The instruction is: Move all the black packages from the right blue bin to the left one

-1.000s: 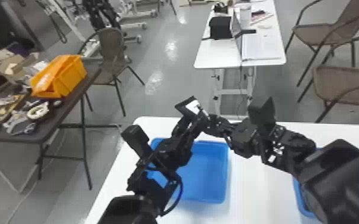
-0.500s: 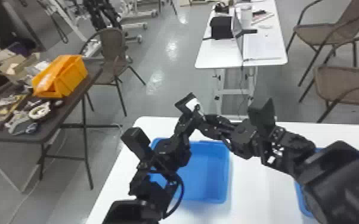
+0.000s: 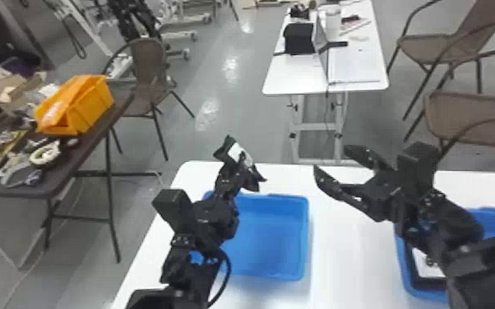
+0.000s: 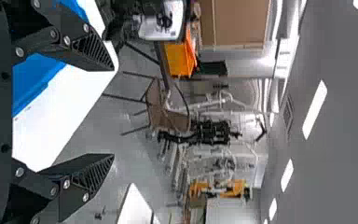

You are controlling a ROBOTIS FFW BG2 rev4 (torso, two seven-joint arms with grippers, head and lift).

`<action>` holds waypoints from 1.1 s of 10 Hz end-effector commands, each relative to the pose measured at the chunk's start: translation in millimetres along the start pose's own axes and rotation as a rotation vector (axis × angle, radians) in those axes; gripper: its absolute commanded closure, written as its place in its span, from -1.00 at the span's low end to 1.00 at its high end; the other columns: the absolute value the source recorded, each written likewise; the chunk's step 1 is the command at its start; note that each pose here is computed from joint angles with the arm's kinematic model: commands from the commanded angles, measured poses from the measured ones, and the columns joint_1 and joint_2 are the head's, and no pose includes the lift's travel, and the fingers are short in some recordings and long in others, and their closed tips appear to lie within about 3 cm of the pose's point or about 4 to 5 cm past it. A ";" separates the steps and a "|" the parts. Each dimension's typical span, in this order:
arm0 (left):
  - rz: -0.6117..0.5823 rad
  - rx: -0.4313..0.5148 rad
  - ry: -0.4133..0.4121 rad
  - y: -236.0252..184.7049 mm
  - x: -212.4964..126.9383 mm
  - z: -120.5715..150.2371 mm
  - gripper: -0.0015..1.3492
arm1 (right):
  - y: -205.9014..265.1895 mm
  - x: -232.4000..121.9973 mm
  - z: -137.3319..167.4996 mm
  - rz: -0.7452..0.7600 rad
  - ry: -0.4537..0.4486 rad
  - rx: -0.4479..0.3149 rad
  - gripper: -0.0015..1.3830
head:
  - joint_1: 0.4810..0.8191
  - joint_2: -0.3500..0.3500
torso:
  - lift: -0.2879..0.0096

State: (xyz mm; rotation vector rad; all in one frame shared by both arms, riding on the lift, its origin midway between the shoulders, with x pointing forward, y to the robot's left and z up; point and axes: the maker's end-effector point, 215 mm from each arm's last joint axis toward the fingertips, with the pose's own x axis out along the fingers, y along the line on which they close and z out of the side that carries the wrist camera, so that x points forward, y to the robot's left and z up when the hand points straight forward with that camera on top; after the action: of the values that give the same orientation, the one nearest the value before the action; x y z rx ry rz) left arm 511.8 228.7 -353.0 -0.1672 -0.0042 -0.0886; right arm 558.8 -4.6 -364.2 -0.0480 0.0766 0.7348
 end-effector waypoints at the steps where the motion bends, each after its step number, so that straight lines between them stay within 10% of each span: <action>1: 0.016 0.107 0.030 10.7 -6.5 -20.2 0.80 | -29.5 -28.5 -13.0 -0.108 -0.002 0.018 -0.87 | 0.27 0.66 | 0.94; 5: 0.022 0.211 0.176 27.8 -29.1 -107.0 0.66 | -46.1 -60.0 -41.5 -0.176 0.034 0.044 -0.87 | 0.27 0.51 | 0.94; 7: -0.009 0.142 0.141 27.1 -28.9 -103.7 -0.74 | -55.7 -67.6 -40.4 -0.205 0.043 0.014 -0.87 | 0.27 0.48 | 0.94; 8: -0.006 0.123 0.128 28.7 -28.7 -99.7 -0.91 | -63.0 -77.1 -41.8 -0.243 0.047 0.008 -0.87 | 0.27 0.45 | 0.94; 11: -0.006 0.076 0.101 30.0 -26.7 -89.9 -0.81 | -89.9 -121.0 -57.2 -0.388 0.075 0.037 -0.86 | 0.27 0.38 | 0.94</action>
State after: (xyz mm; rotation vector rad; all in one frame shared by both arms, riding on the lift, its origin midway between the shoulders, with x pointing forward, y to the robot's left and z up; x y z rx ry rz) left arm 487.0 246.4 -446.3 -0.0704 0.0882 -0.1044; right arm 532.1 -149.3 -406.2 -0.0595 0.1389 0.3559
